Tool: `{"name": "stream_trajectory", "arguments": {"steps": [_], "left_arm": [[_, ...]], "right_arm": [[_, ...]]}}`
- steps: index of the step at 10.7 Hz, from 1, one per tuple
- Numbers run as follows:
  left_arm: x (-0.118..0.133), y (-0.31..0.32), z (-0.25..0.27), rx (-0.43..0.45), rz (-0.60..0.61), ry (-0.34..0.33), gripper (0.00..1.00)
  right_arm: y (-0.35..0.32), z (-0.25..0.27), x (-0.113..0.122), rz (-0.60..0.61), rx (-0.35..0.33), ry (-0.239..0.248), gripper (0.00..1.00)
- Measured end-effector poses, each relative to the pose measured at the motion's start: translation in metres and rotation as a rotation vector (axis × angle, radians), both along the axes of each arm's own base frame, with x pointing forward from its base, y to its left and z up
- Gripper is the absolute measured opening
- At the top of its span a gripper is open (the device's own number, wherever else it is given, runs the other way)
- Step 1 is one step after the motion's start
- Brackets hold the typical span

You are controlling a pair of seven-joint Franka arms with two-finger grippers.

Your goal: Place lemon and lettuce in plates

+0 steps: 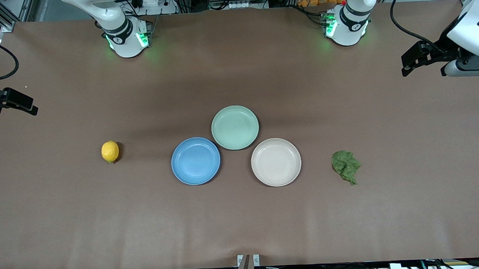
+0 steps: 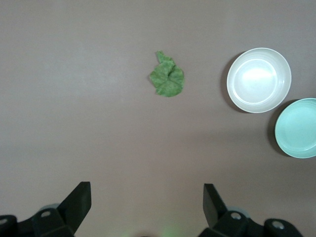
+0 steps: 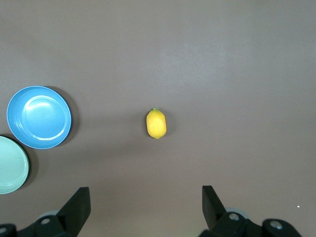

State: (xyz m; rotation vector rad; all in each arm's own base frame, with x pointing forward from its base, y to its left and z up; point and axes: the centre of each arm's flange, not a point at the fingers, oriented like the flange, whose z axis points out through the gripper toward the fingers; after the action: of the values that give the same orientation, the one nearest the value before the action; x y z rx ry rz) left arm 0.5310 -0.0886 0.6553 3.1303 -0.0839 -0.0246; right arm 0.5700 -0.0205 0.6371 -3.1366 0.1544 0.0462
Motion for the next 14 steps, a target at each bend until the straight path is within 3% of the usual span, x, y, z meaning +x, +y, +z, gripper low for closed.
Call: {"name": "stream_trajectory", "arguments": {"steps": [5, 9, 14], "left_arm": [[0.008, 0.0, -0.042, 0.005, 0.002, 0.077, 1.0], [0.036, -0.001, -0.111, 0.001, 0.007, 0.111, 1.0], [0.079, 0.018, -0.183, -0.013, 0.049, 0.124, 1.0]], "right_arm": [[0.0, -0.003, 0.0, 0.0, 0.0, 0.007, 1.0], [0.0, -0.02, 0.002, -0.001, 0.001, 0.026, 1.0], [0.0, -0.076, 0.012, 0.0, 0.001, 0.025, 1.0]]}}
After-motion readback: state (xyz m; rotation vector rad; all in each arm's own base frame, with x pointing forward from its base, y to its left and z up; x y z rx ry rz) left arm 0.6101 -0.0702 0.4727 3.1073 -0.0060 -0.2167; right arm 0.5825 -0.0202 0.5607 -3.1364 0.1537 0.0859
